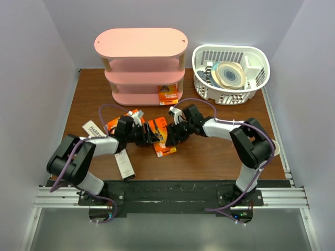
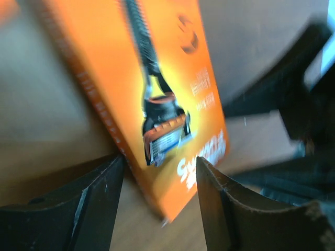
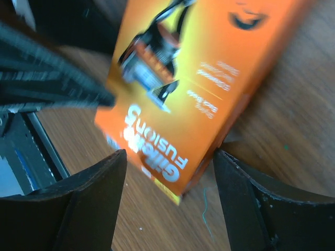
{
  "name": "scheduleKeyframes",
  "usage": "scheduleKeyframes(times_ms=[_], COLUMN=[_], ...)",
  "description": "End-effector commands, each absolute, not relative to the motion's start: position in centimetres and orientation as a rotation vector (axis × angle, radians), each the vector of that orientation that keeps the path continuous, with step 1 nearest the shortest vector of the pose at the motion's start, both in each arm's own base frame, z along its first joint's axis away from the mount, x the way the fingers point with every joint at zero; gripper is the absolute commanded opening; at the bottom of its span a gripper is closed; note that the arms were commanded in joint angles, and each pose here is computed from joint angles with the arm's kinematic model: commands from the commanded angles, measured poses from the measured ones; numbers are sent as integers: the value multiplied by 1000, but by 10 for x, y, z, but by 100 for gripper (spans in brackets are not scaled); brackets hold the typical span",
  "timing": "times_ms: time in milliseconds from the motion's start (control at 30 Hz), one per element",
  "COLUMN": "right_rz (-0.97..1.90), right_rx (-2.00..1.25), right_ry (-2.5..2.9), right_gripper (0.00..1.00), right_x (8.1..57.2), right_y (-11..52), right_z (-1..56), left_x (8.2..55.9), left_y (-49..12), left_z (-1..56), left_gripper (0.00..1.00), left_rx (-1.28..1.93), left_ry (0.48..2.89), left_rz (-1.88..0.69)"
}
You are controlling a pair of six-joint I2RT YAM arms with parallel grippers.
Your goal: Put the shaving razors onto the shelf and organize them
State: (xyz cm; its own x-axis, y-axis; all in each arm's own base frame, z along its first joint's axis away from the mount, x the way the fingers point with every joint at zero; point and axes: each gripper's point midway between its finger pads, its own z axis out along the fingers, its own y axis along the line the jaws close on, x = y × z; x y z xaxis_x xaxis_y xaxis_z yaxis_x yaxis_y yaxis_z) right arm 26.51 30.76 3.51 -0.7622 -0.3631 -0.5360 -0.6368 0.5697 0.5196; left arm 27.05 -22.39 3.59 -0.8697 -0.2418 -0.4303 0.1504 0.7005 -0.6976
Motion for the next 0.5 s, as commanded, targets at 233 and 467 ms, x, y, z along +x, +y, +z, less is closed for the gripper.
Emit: scheduleKeyframes(times_ms=[233,467], right_rz=[905,910], right_rx=[-698,-674], right_ry=[2532,2543], right_gripper=[62,62], right_x=[277,275], right_y=[302,300], right_z=[19,19], left_x=[301,239], left_y=[-204,-170], left_z=[46,16], left_gripper=[71,72], left_rx=[-78,-188], left_ry=[2384,2542], left_rz=[-907,-879])
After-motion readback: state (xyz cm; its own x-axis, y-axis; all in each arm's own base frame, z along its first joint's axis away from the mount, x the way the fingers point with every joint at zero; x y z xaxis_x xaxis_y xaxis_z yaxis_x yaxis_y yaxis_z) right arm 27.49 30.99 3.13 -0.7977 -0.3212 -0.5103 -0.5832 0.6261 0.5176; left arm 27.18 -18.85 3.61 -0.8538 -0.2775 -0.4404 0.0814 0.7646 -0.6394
